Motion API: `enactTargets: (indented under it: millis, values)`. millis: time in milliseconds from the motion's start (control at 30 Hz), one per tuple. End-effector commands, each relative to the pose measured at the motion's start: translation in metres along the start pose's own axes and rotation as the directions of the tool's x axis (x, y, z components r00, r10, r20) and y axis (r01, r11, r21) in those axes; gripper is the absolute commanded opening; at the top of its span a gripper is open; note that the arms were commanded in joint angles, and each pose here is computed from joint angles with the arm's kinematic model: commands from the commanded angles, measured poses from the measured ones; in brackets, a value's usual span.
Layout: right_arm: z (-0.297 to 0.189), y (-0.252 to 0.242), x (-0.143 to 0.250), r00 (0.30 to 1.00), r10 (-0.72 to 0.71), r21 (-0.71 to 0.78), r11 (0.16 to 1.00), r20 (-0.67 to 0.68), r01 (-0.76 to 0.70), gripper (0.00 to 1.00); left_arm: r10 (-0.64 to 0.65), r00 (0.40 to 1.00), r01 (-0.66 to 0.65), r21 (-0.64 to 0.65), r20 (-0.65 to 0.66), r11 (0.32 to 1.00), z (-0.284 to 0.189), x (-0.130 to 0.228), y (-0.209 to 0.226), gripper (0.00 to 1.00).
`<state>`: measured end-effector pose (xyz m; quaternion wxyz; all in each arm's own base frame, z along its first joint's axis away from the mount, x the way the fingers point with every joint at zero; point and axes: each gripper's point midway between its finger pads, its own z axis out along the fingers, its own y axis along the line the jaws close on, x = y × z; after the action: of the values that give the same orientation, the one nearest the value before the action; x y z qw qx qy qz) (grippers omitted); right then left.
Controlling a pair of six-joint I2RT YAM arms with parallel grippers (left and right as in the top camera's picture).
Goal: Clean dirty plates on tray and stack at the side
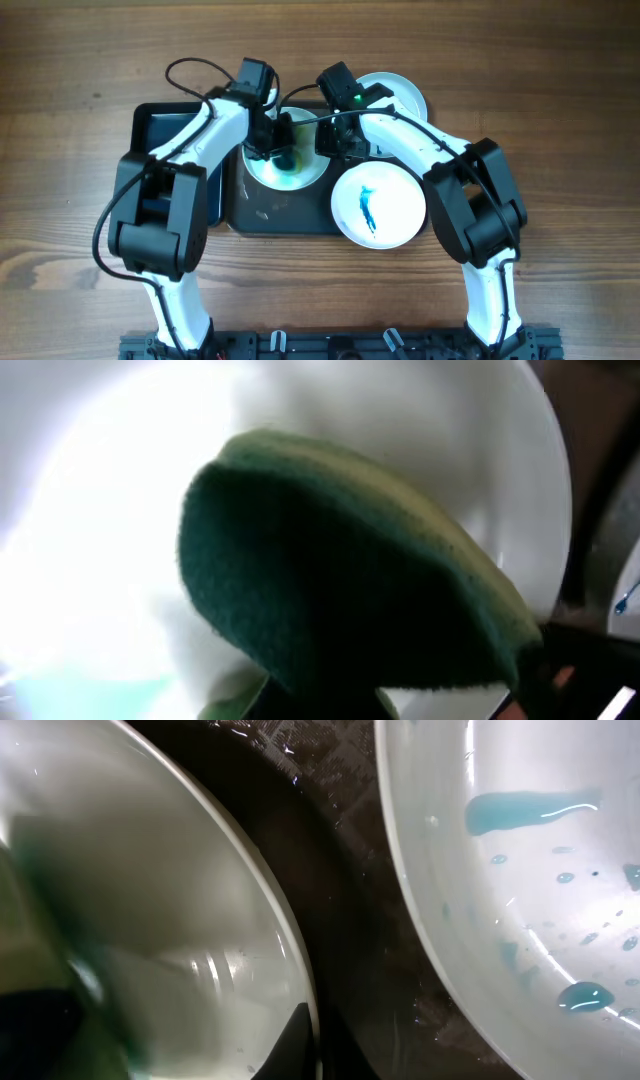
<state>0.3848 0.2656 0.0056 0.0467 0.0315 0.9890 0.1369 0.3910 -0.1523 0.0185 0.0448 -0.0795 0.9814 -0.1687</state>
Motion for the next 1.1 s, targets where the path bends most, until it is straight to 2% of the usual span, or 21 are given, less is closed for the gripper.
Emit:
enactTargets:
  millis: [0, 100, 267, 400, 500, 667, 800, 1067]
  values:
    - [0.008, -0.008, 0.008, 1.000, -0.019, 0.032, 0.999, -0.023, 0.019, 0.04, 0.003, 0.996, 0.007, -0.106, 0.092, 0.994, -0.040, -0.040, 0.013, 0.04]
    - [0.008, -0.009, 0.010, 0.999, -0.026, 0.034, 0.999, -0.032, 0.027, 0.04, -0.042, 0.994, 0.058, -0.156, 0.106, 0.986, -0.080, -0.051, 0.017, 0.04]
    - [0.007, 0.003, 0.023, 0.986, -0.140, -0.051, 0.989, -0.095, 0.135, 0.04, -0.132, 0.988, 0.144, -0.171, 0.082, 0.975, -0.140, -0.048, 0.018, 0.04]
    - [0.000, 0.003, 0.027, 0.977, -0.186, -0.052, 0.982, -0.105, 0.181, 0.04, -0.166, 0.984, 0.176, -0.181, 0.072, 0.968, -0.174, -0.042, 0.022, 0.04]
    - [-0.016, 0.004, 0.023, 0.970, -0.236, -0.019, 0.972, -0.061, 0.235, 0.04, -0.180, 0.982, 0.187, -0.196, 0.050, 0.963, -0.184, -0.033, 0.029, 0.04]
    - [-0.062, -0.001, 0.007, 0.944, -0.312, 0.210, 0.935, 0.105, 0.286, 0.04, -0.190, 0.981, 0.193, -0.262, 0.037, 0.946, -0.187, -0.026, 0.042, 0.04]
    - [-0.106, 0.005, 0.004, 0.886, -0.404, 0.387, 0.873, 0.230, 0.297, 0.04, -0.193, 0.980, 0.200, -0.266, 0.052, 0.943, -0.187, -0.030, 0.043, 0.04]
    - [-0.174, 0.005, 0.029, 0.756, -0.537, 0.716, 0.686, 0.374, 0.133, 0.04, -0.219, 0.972, 0.233, -0.277, 0.081, 0.932, -0.187, -0.033, 0.046, 0.04]
